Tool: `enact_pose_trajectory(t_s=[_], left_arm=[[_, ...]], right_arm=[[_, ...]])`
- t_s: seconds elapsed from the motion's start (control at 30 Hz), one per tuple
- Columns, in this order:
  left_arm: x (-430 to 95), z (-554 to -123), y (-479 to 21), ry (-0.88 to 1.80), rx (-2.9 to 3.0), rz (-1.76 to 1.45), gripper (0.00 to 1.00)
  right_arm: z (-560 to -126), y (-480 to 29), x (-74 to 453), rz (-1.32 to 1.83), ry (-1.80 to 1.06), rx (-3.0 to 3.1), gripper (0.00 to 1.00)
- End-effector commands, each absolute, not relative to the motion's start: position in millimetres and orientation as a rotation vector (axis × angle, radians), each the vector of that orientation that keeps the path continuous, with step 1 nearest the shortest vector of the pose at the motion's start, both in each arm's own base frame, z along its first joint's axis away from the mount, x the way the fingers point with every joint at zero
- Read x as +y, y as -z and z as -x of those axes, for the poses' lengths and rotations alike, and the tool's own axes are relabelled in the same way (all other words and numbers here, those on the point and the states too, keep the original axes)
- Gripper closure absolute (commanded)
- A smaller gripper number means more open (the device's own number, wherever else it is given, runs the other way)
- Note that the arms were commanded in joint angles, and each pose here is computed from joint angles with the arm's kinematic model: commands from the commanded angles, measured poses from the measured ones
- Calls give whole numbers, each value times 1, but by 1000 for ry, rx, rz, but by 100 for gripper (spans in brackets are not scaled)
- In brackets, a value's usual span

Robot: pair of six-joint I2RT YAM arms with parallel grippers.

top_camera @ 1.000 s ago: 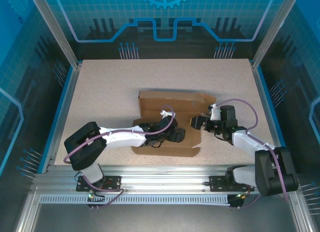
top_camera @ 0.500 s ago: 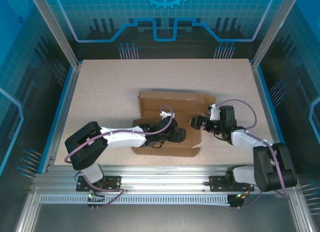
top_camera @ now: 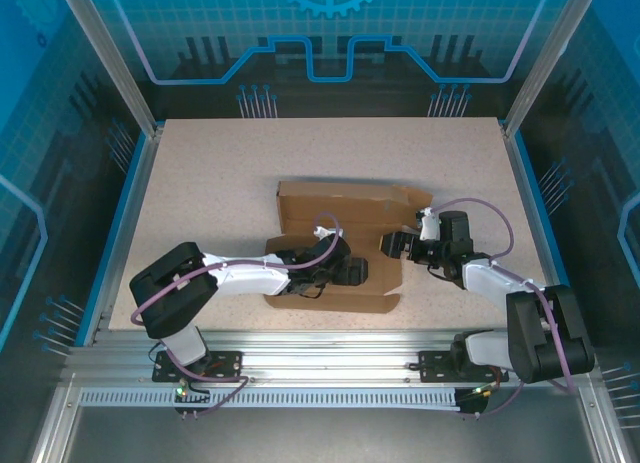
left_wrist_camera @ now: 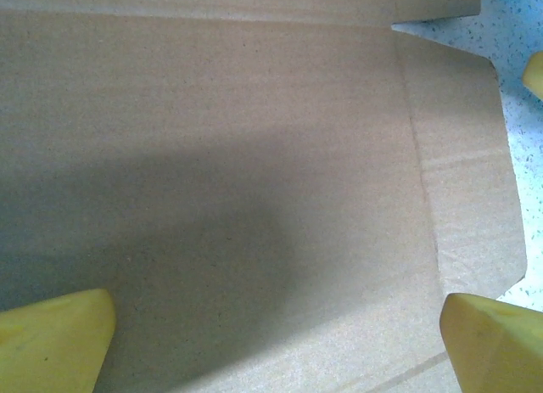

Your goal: Fold the paper box

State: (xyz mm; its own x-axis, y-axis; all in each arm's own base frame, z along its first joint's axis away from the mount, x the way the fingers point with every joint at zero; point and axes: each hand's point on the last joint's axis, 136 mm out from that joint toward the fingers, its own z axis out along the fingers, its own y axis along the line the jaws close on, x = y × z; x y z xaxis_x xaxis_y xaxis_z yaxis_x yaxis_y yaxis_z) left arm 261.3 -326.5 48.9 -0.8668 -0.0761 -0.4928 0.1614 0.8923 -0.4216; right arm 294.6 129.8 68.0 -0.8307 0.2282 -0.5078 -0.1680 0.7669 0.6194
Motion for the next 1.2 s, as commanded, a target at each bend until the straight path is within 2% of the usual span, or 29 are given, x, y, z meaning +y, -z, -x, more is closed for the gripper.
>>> enact_pose_trajectory(t_s=[0.0, 1.17], left_arm=[[-325, -258, -37, 645, 2581, -22, 1], [-322, -254, 0, 697, 2662, 158, 1]], right_arm=[[-292, -62, 131, -50, -907, 2392, 0], [-313, -49, 134, -110, -881, 2411, 0]])
